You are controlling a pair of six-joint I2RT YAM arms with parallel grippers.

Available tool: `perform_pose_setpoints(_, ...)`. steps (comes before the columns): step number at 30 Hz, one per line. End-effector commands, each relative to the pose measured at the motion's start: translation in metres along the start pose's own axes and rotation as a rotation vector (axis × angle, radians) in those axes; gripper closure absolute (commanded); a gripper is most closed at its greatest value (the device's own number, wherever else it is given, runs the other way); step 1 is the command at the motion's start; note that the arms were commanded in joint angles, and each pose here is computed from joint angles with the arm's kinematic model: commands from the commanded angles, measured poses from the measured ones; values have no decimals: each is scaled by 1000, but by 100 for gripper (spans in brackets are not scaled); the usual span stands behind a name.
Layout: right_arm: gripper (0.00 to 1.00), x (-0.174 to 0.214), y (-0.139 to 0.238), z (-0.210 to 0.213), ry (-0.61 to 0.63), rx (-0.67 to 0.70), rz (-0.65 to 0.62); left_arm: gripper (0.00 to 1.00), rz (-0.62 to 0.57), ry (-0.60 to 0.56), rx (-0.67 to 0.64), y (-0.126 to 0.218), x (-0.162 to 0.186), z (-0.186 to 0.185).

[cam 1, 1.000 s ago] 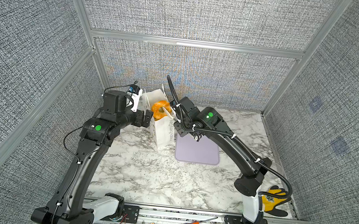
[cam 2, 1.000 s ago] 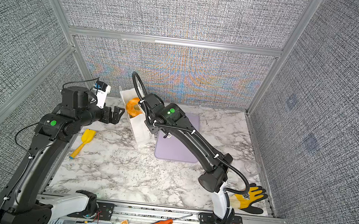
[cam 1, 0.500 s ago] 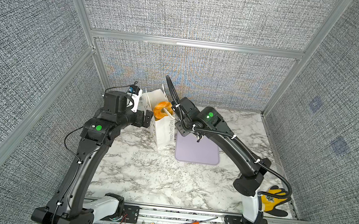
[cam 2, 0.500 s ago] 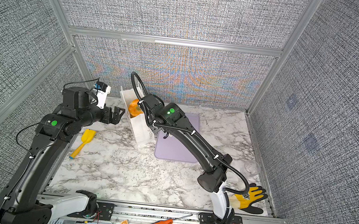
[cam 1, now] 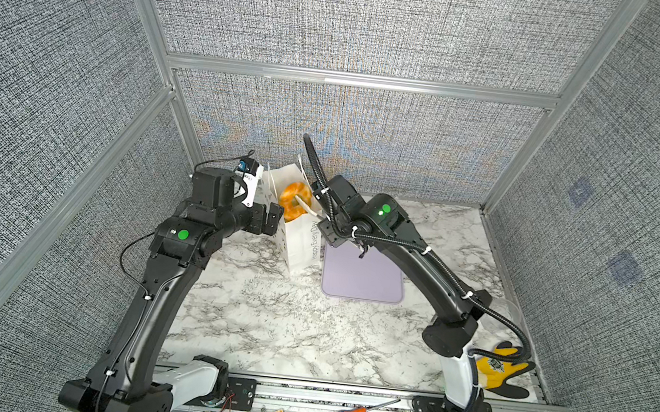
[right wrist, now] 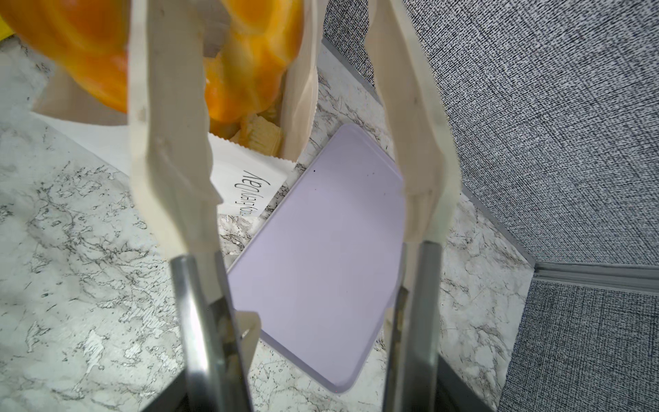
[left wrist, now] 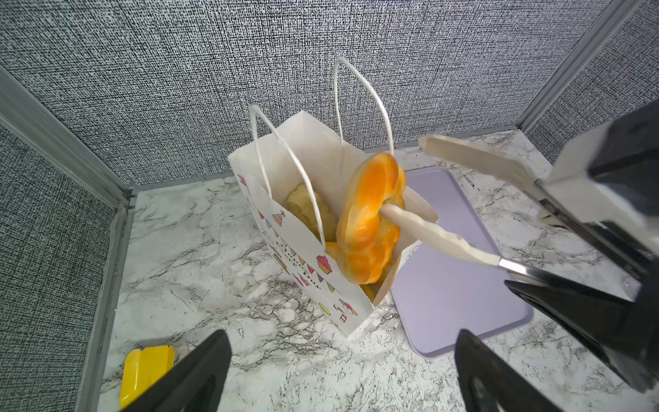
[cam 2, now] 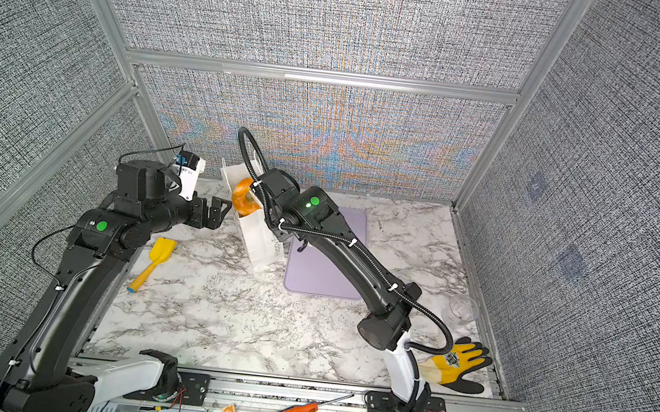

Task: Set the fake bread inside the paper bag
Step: 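Open the tongs to release the ring bun into the paper bag, then withdraw the empty tongs from the bag toward the tray's far side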

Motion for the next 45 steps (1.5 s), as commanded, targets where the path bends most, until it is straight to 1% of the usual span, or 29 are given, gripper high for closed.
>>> perform_pose_setpoints(1,33,5,-1,-1,23,13,37,1,-35,-3,10,2,-5,-1)
perform_pose_setpoints(6,33,10,-1,-7,21,32,60,1,-33,-3,15,1,-5,-1)
perform_pose_setpoints(15,33,10,9,-15,-5,48,41,1,-44,-7,24,2,-6,-2)
perform_pose_setpoints(27,33,9,28,-24,-55,8,-57,1,-99,-6,68,8,-7,-8)
perform_pose_setpoints(34,33,14,35,-37,-95,29,-64,1,-113,-19,105,4,-8,-15)
perform_pose_setpoints(45,33,30,41,-57,-163,52,-84,1,-157,-55,126,3,-19,-33)
Point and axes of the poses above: each gripper's point midway between its finger pads, its own y axis back along the fingers, its own z axis along the line the jaws close on, x = y × z, the point moved 9 cm from there along y, back along the fingers, and after that the axes turned 9 degrees about -y, right-handed, at the moved point
